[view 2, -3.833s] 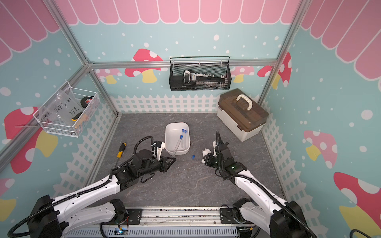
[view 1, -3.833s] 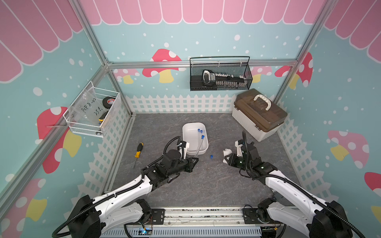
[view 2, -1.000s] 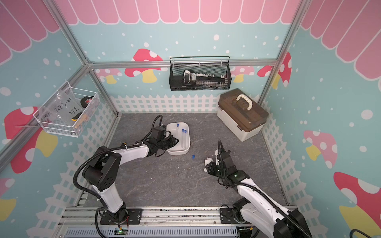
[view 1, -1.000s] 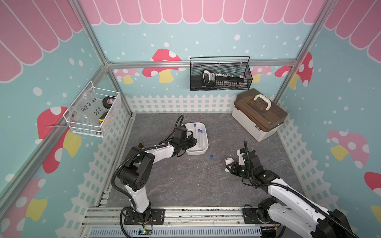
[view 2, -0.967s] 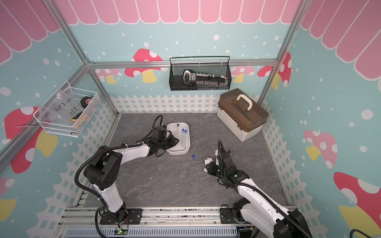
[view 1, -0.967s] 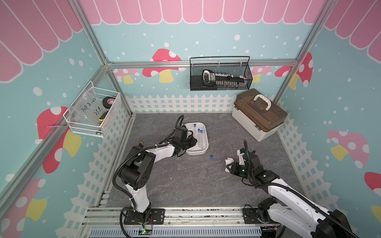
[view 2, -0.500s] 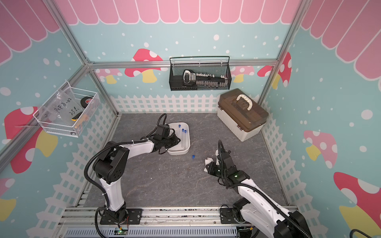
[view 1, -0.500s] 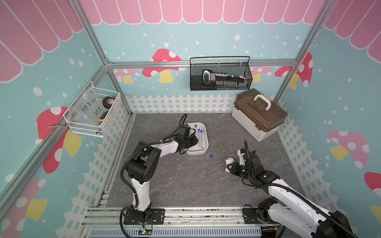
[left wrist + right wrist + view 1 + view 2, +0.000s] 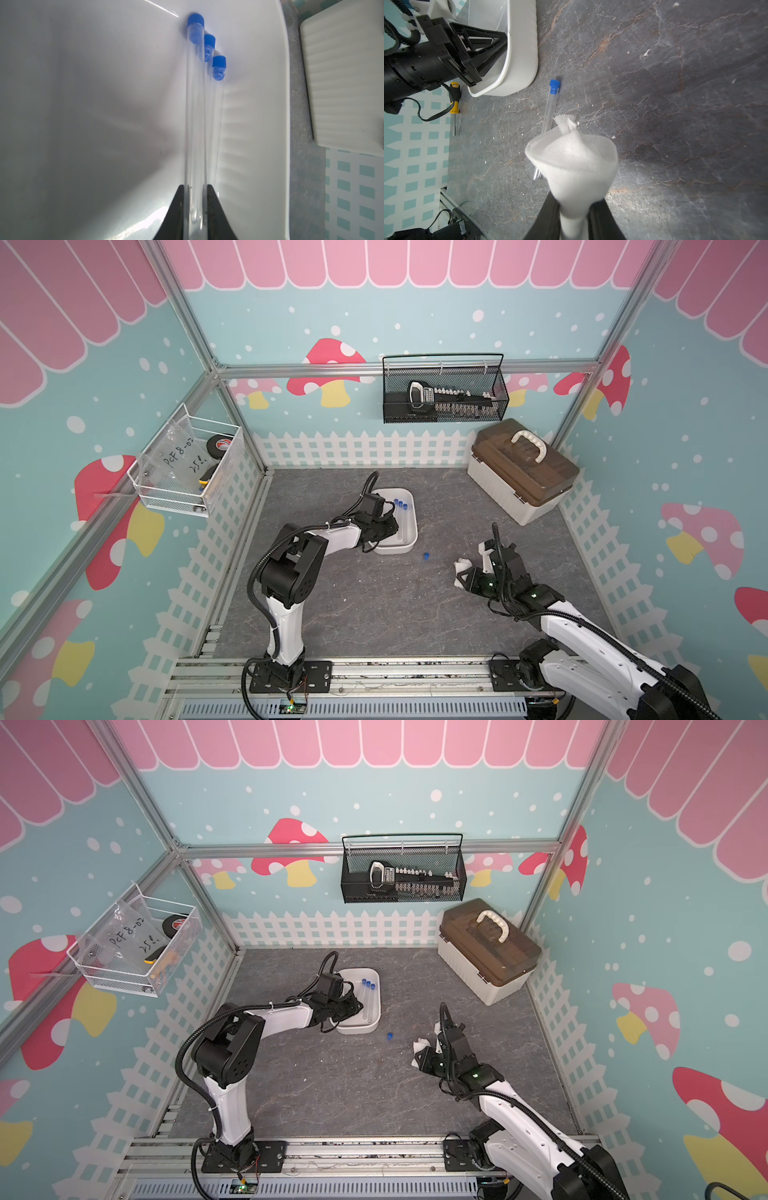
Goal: Wipe the exteriors of test tubes
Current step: Place the test tube in the storage box, then place the cleaning item at the center of the board.
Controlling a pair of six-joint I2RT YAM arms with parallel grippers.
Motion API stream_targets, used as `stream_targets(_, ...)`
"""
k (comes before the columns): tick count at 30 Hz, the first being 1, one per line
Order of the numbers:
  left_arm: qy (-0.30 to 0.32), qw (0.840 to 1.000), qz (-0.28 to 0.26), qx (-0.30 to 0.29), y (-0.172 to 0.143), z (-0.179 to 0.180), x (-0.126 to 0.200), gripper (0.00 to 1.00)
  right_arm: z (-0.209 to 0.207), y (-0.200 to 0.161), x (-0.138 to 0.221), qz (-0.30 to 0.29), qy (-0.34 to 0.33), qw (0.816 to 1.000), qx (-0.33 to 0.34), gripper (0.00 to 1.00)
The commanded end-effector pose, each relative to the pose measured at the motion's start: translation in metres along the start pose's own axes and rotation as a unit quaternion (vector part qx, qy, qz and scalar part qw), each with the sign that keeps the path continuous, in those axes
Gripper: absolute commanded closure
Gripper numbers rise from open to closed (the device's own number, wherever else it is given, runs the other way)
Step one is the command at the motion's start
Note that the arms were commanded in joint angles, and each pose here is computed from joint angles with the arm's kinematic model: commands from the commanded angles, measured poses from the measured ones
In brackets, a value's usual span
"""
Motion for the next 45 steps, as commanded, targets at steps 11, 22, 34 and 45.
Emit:
stream_targets(11,0.009,1.0,-0.011,0.003,0.006,0.001,-0.004,0.81,-0.003,-0.005,0.0,0.006,-0.009,1.0,-0.005,0.78)
stream_targets(22,-0.003,1.0,-0.01,-0.01,0.008,-0.007,0.004,0.73,-0.003,-0.005,-0.001,0.007,-0.009,1.0,-0.004,0.78)
stream_targets(34,-0.007,0.997,-0.034,-0.067,0.018,-0.03,0.031,0.72,-0.005,-0.007,-0.003,0.013,-0.014,1.0,-0.002,0.78)
stream_targets(45,-0.056,0.978,-0.11,-0.166,0.022,-0.082,0.126,0.71,-0.002,-0.002,-0.019,0.043,-0.011,0.999,0.025,0.77)
Point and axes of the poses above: each gripper's point midway between its finger pads, its own x axis back along the fingers, its own z axis along the line the jaws close on, y = z × x, the point moved 9 cm from there along x, back along the fingers, and after that the axes turned 11 degrees about x, right-handed, at the moved point
